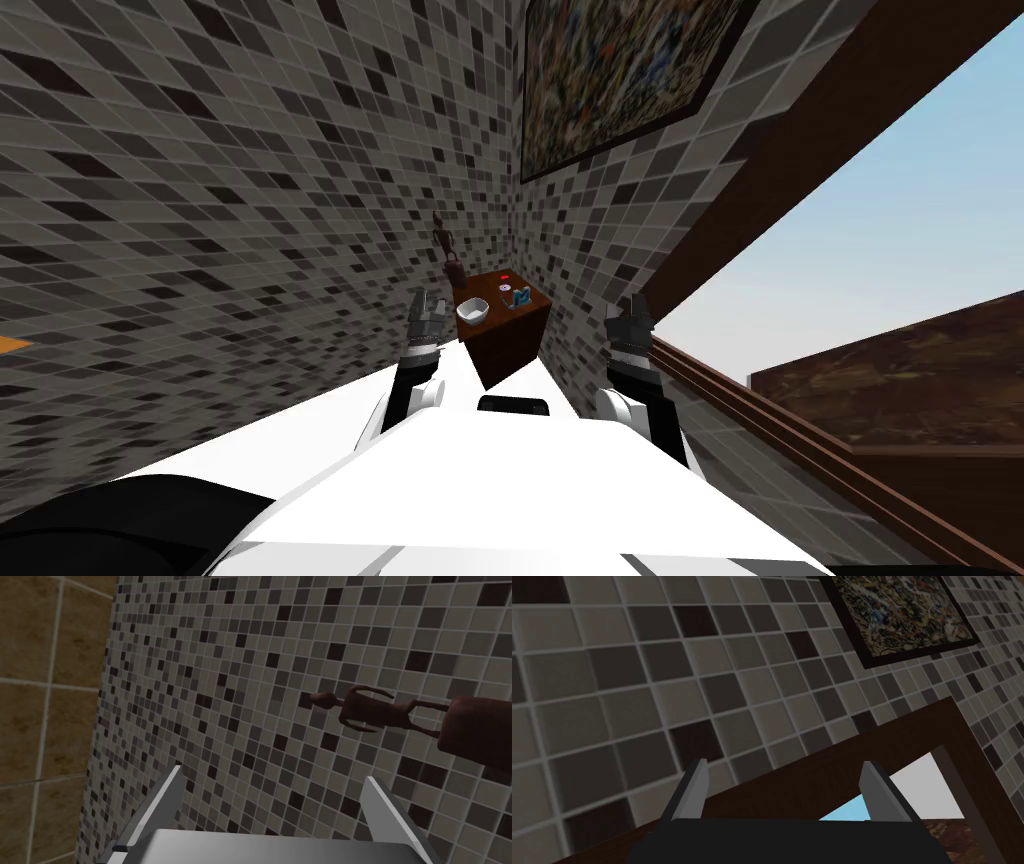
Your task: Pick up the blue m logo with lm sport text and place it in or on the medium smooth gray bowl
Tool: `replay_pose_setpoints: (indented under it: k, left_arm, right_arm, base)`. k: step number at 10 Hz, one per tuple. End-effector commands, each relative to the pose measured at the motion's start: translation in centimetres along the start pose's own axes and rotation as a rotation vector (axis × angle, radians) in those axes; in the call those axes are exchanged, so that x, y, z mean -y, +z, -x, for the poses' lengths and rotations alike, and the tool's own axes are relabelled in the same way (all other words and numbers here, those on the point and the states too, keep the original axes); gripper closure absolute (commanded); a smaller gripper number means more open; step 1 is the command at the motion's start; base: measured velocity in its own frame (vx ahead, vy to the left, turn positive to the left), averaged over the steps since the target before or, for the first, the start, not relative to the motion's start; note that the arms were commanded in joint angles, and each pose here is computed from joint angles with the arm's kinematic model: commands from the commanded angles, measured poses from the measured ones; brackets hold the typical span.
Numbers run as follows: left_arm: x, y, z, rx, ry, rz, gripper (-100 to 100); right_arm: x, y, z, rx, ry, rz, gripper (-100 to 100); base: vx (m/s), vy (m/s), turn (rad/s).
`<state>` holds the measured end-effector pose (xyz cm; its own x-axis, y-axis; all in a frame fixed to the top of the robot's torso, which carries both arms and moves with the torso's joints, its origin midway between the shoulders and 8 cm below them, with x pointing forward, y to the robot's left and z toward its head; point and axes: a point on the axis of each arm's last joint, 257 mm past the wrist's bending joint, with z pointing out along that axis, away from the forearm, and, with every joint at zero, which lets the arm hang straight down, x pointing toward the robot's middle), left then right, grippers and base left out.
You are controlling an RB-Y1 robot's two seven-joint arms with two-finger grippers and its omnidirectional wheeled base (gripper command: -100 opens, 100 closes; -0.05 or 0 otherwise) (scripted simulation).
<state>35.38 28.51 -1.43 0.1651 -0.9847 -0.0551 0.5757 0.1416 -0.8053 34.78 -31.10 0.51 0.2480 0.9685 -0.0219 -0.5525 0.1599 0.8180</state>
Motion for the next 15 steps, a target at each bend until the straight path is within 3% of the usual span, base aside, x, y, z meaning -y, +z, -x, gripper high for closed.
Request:
replay_pose_setpoints:
  k: [1, 5, 6, 8, 9, 11, 14, 15]
  left_arm:
    - [0.0, 0.0, 0.0, 0.0, 0.0, 0.0, 0]
    - [0.0, 0.0, 0.0, 0.0, 0.0, 0.0, 0]
    - [0.0, 0.0, 0.0, 0.0, 0.0, 0.0, 0]
    - [0.0, 0.0, 0.0, 0.0, 0.0, 0.0, 0]
    - [0.0, 0.0, 0.0, 0.0, 0.0, 0.0, 0]
    - [0.0, 0.0, 0.0, 0.0, 0.0, 0.0, 0]
    - [0.0, 0.0, 0.0, 0.0, 0.0, 0.0, 0]
    - [0.0, 0.0, 0.0, 0.0, 0.0, 0.0, 0]
  right_arm:
    - [-0.4, 0.2, -1.5, -0.052, -0.011, 0.022, -100]
    - [-1.4, 0.3, -6.1, -0.204, -0.041, 0.09, -100]
    - [-1.4, 0.2, -6.2, -0.212, -0.045, 0.09, -100]
    - [-1.8, -0.3, -9.2, -0.312, -0.065, 0.134, -100]
    - [-1.8, -0.4, -9.3, -0.323, -0.07, 0.135, -100]
    - [-2.0, -1.4, -12.4, -0.43, -0.091, 0.182, -100]
    - [-1.8, -2.5, -14.2, -0.518, -0.12, 0.208, -100]
    - [-1.7, -3.5, -15.7, -0.582, -0.134, 0.231, -100]
  base:
    - [-0.036, 0.01, 0.237]
    - [-0.066, 0.006, 0.289]
    - [-0.045, 0.012, 0.116]
    - [-0.055, 0.018, 0.307]
    - [-0.047, 0.008, 0.168]
    - [-0.056, 0.015, 0.404]
    - [-0.05, 0.019, 0.225]
    - [-0.052, 0.031, 0.289]
